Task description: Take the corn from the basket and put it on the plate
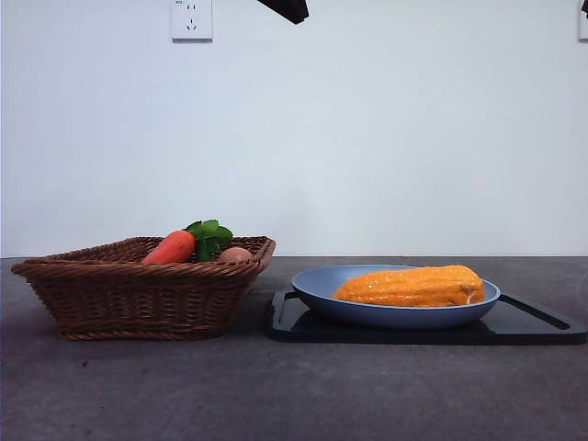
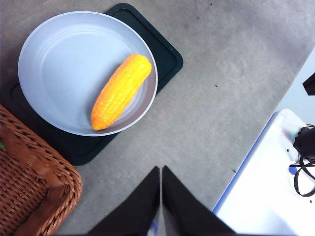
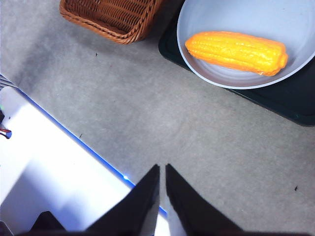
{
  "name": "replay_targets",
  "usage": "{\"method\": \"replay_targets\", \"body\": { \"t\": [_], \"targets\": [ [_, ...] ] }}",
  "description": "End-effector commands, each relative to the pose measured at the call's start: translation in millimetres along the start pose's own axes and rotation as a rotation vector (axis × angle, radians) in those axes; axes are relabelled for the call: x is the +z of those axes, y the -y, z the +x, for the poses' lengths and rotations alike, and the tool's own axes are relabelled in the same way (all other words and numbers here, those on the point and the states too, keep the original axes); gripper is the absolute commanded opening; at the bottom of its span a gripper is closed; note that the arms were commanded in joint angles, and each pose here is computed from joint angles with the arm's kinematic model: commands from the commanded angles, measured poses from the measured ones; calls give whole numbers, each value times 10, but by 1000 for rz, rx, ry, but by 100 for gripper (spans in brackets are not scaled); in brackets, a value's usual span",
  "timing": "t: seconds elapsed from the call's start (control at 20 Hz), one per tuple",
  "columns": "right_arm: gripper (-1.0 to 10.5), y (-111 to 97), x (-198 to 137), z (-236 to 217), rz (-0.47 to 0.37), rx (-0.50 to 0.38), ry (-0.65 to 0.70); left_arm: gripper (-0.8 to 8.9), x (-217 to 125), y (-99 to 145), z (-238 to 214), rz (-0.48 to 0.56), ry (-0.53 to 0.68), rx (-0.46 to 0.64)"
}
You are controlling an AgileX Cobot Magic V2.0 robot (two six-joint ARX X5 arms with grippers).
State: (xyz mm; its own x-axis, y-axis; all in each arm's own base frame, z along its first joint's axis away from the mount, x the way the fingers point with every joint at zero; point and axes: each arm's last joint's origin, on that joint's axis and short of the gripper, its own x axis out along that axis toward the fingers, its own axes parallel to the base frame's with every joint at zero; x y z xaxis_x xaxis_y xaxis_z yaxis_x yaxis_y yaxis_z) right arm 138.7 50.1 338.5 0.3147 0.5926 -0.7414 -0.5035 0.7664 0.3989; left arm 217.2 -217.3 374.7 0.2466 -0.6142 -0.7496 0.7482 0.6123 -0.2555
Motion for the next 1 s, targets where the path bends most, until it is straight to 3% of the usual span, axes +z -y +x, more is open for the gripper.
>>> {"method": "replay_targets", "body": {
  "t": [0.05, 1.0],
  "targets": [
    [2, -19, 43, -19, -29, 5, 16, 7, 48, 48, -46, 30, 28, -6],
    [2, -16, 82, -21, -50, 2, 52, 7, 315, 79, -89, 107, 302, -23]
  ]
}}
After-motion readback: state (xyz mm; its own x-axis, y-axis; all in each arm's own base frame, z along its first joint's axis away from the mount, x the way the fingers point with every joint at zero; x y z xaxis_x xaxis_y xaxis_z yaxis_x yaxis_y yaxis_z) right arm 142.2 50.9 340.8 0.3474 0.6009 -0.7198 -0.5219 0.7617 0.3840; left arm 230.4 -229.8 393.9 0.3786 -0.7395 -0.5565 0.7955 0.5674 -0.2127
